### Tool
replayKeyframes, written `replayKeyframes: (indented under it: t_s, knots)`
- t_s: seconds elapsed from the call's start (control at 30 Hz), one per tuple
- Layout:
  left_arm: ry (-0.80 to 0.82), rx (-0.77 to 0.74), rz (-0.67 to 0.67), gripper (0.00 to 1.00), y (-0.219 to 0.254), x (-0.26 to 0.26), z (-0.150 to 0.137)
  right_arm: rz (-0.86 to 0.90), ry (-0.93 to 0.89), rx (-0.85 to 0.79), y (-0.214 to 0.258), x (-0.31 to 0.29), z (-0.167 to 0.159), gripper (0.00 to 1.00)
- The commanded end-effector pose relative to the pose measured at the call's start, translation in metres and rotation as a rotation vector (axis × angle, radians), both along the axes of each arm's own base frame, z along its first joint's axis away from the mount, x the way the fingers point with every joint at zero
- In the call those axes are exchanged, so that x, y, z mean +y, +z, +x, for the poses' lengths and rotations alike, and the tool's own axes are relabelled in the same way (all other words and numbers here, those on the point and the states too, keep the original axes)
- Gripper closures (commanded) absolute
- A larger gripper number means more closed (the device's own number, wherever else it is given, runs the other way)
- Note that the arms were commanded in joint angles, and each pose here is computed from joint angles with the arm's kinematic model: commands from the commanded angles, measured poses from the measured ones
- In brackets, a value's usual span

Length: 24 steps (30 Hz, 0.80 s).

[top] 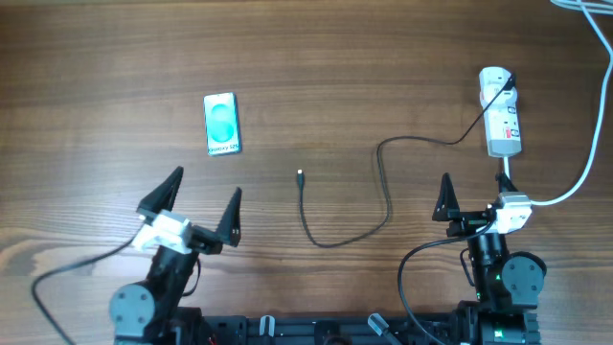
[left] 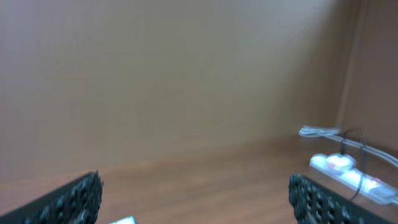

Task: Plug charger to phone and switch on socket
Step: 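Move the left gripper forward over the Galaxy S25 phone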

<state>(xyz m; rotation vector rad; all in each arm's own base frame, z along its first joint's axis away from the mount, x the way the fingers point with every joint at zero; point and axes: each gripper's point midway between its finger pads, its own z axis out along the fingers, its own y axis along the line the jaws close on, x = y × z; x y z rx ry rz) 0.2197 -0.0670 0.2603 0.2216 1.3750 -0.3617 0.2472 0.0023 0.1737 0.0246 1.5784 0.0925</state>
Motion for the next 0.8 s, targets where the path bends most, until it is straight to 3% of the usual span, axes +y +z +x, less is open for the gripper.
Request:
replayKeyframes:
  t_s: [0.0,0.17,0.37,0.47,0.57,0.77]
  knots:
    - [0.015,0.075,-0.143,0.0,0.051,0.008,-0.01,0.005,0.012,-0.003,0.0,0.002,0.0,0.0]
    - [0.039,0.361,-0.111,0.0,0.096,0.009,-0.013,0.005,0.012,-0.003,0.0,0.002,0.0,0.0]
    - [0.082,0.687,-0.078,0.0,0.14,0.01,0.018,0.005,0.012,-0.003,0.0,0.002,0.0,0.0]
    - [0.094,0.86,-0.059,0.0,0.145,0.007,0.05,0.005,0.012,-0.003,0.0,0.002,0.0,0.0]
    - [0.099,0.929,-0.052,0.0,0.137,0.005,0.085,0.005,0.012,-0.003,0.0,0.002,0.0,0.0]
    - [0.132,1.087,-0.028,0.0,0.071,0.003,0.164,0.005,0.012,-0.003,0.0,0.002,0.0,0.0]
